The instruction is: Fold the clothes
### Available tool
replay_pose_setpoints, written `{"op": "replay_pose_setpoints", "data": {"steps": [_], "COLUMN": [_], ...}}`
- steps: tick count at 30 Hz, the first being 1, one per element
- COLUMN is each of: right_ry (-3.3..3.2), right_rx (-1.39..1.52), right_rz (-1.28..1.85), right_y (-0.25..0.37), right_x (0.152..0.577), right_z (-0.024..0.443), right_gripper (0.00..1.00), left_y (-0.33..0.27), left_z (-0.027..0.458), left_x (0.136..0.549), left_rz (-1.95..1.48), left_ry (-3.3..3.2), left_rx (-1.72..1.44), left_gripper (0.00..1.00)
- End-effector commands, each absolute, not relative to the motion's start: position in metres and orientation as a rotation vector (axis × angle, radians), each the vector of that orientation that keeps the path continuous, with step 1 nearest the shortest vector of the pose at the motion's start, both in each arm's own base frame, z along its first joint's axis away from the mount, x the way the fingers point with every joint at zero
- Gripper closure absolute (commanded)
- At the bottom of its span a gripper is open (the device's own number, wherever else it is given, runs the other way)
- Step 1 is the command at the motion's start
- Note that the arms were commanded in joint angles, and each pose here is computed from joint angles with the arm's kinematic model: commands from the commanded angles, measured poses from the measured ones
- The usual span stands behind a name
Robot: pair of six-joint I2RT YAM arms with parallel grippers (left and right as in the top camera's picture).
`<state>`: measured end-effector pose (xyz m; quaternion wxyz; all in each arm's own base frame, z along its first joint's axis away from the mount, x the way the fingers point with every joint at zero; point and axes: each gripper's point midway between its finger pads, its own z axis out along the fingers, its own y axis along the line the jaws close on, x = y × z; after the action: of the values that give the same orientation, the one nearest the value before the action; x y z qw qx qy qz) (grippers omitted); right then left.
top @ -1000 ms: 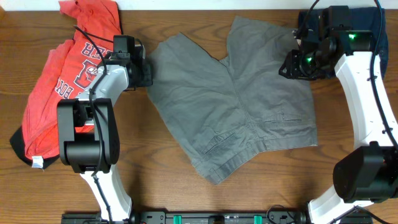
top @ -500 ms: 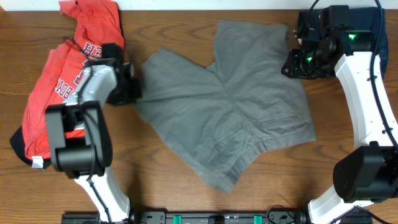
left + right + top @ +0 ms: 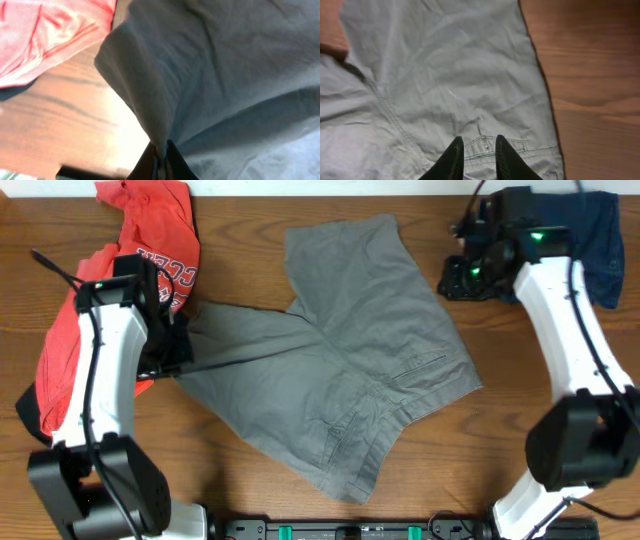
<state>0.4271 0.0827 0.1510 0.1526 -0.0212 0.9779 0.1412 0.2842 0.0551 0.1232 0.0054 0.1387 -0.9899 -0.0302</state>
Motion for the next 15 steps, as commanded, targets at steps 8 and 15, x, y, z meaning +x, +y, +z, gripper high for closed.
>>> {"op": "replay_pose_setpoints", "data": {"steps": [8,15], "right_ry": [2.905,3.099], "right_rx": [-0.084,-0.117], "right_rz": [0.405,0.402], "right_y": [0.098,0.125], "right_x": [0.413,0.360], "right_z": [0.132,0.095], "right_gripper": [0.45,0.32], "left_y": [0.062,0.062], "left_z": [0.140,0.149], "left_x": [0.285,0.324], "left_rz": [-0.150,-0.104], "left_ry": [-3.159,-3.319], "left_rx": [0.479,0.520], "left_gripper": [0.45,0.40]}}
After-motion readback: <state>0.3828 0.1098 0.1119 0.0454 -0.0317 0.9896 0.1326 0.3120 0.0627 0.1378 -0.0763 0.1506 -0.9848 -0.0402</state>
